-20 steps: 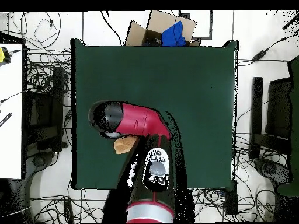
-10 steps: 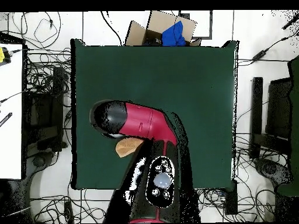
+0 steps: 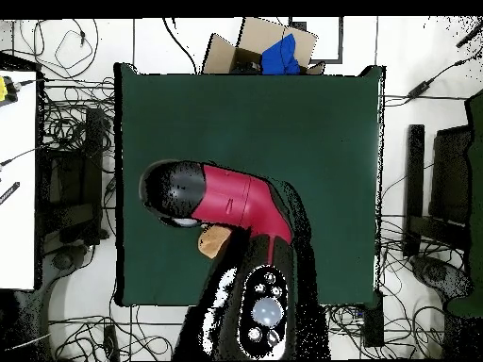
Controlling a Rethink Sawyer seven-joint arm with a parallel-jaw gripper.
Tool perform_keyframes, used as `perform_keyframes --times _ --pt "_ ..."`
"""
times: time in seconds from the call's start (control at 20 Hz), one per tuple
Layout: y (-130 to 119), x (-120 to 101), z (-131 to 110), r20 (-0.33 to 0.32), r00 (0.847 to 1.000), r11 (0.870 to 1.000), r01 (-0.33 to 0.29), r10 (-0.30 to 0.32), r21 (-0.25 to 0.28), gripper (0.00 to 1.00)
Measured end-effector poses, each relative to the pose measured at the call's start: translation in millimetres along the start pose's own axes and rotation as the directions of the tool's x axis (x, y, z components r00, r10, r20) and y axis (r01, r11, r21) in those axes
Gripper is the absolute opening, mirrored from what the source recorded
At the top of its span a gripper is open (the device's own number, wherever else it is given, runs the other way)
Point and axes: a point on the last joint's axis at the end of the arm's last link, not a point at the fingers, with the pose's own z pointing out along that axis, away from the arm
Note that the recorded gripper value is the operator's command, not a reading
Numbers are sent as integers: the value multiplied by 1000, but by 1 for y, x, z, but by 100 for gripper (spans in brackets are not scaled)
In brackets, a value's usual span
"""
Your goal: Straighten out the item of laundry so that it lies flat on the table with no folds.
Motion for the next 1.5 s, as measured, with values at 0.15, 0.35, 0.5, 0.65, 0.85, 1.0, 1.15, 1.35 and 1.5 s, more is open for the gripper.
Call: perform_keyframes --times 0.15,0.35,0.5,0.65,0.85,1.0,1.15,1.35,1.5 --pt "-4 3 -16 -16 1000 1000 -8 8 -9 0" --pt "-10 11 -40 -48 999 999 -21 19 -24 0" --pt "-12 15 -54 -57 998 999 -25 23 -31 0" --pt "-14 16 -69 -44 999 999 -28 26 -35 0" --pt "-23 15 -81 -22 999 998 -43 42 -39 0" --pt "-45 14 -87 -12 997 997 -72 72 -37 0" --pt "-70 14 -88 -11 995 995 -98 98 -26 0" --pt "-113 20 -85 -7 991 991 -132 132 13 0" --pt "-135 25 -84 -7 991 990 -135 136 50 0"
